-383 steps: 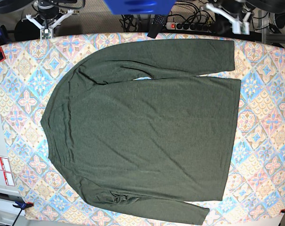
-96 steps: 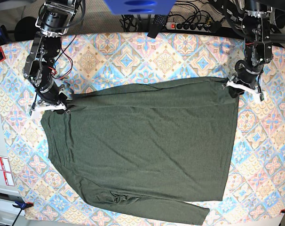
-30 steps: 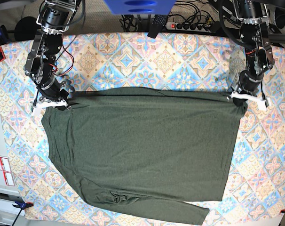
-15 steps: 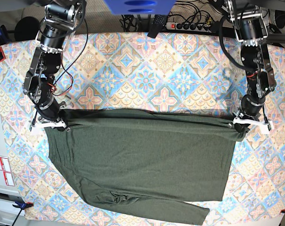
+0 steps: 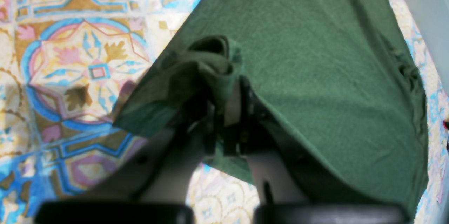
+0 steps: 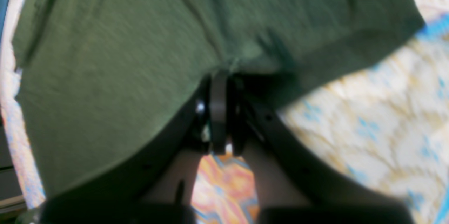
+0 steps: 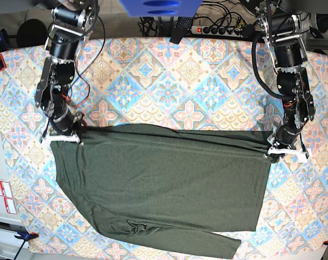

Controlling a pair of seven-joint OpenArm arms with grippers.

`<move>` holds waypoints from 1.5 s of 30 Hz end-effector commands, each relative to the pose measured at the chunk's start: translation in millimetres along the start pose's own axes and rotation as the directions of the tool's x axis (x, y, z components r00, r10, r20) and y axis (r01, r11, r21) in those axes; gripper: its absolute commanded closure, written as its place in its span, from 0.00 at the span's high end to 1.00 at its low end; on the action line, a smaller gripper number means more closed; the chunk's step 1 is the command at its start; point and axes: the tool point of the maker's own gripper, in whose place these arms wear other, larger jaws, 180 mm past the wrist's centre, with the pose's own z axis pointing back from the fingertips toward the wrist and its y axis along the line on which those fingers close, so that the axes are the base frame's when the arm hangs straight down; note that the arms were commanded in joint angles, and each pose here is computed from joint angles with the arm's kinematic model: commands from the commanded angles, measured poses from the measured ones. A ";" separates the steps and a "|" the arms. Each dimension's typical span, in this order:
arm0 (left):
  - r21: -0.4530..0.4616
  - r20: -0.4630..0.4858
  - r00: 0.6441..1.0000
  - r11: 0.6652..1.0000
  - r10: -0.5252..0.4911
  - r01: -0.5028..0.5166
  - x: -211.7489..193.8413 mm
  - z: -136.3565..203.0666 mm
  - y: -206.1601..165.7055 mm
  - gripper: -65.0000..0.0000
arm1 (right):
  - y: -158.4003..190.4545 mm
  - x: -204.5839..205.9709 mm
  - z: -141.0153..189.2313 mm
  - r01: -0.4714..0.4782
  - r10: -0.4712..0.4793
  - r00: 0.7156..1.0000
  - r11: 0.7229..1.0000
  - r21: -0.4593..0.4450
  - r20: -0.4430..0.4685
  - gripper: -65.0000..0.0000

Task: Fold the T-shirt properly
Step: 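Hold both corners and pull the shirt taut between the grippers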

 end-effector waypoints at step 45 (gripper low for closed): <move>0.055 -0.083 0.994 0.995 -0.076 0.081 -33.6 17.7 20.2 0.67 | -5.6 15.0 17.1 -0.037 0.037 0.997 0.999 0.006 0.069 0.31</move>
